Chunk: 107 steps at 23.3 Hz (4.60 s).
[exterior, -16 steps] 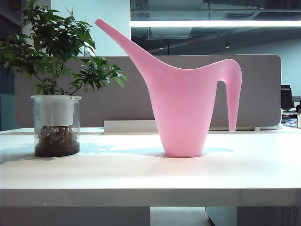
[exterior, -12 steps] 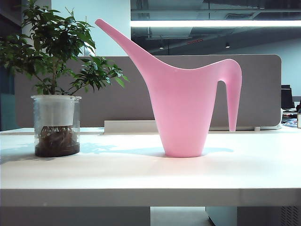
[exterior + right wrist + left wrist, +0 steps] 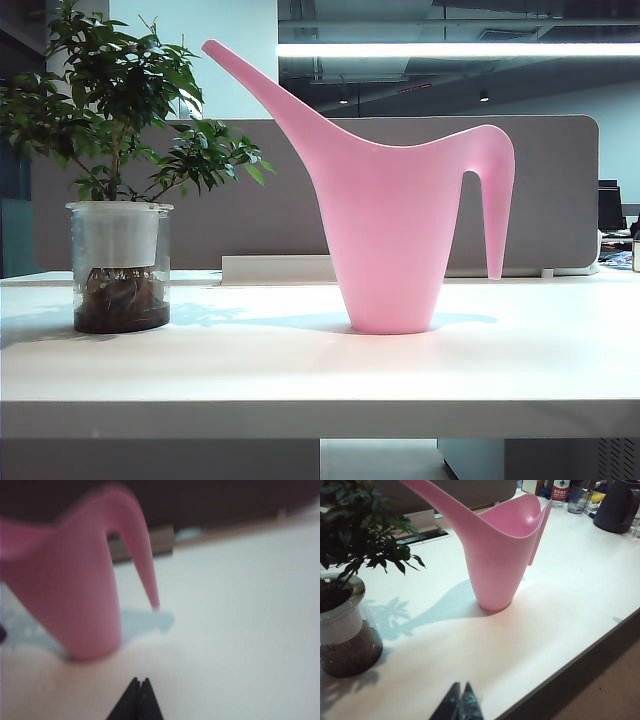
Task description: Pick up the watering can from the table, water the potted plant, and put the can back.
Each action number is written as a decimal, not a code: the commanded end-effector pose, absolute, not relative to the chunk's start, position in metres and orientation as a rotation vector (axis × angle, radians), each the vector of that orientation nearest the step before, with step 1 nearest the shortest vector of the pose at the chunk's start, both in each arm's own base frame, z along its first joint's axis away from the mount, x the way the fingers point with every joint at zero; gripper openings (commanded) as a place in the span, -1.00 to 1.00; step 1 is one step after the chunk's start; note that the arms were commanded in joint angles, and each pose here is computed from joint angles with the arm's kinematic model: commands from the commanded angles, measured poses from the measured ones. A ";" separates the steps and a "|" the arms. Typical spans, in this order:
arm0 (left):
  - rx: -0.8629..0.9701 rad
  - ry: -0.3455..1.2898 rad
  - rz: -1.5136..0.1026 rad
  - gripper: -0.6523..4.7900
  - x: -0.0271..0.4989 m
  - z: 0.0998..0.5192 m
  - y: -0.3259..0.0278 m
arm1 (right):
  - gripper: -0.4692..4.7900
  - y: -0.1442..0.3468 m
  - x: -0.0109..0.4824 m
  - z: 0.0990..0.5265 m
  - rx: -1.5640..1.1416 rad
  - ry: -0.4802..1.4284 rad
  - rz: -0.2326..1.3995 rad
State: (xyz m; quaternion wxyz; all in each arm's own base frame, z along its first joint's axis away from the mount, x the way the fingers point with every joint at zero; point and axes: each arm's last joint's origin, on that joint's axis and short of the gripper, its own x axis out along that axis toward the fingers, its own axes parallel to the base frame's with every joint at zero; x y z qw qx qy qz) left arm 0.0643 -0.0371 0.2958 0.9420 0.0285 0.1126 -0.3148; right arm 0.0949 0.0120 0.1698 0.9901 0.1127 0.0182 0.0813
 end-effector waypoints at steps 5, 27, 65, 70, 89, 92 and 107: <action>0.055 0.224 -0.644 -0.75 0.064 0.297 -0.037 | -0.83 0.005 0.084 0.307 -0.215 -0.263 -0.075; 0.054 0.224 -0.648 -0.75 0.064 0.297 -0.037 | -0.13 0.035 0.262 0.173 0.070 -0.061 0.044; 0.054 0.224 -0.647 -0.75 0.064 0.297 -0.037 | -0.85 0.077 0.354 0.170 -0.159 -0.183 0.217; 0.054 0.224 -0.647 -0.75 0.064 0.297 -0.037 | -0.85 0.075 0.353 0.218 -0.279 -0.233 0.138; 0.054 0.224 -0.648 -0.75 0.064 0.297 -0.037 | -0.85 0.127 0.363 0.314 -0.698 -0.344 0.201; 0.054 0.224 -0.648 -0.75 0.064 0.297 -0.037 | -0.85 0.140 0.359 0.321 -0.795 -0.383 0.191; 0.054 0.224 -0.647 -0.75 0.064 0.297 -0.037 | -0.85 0.146 0.358 0.330 -0.866 -0.411 0.148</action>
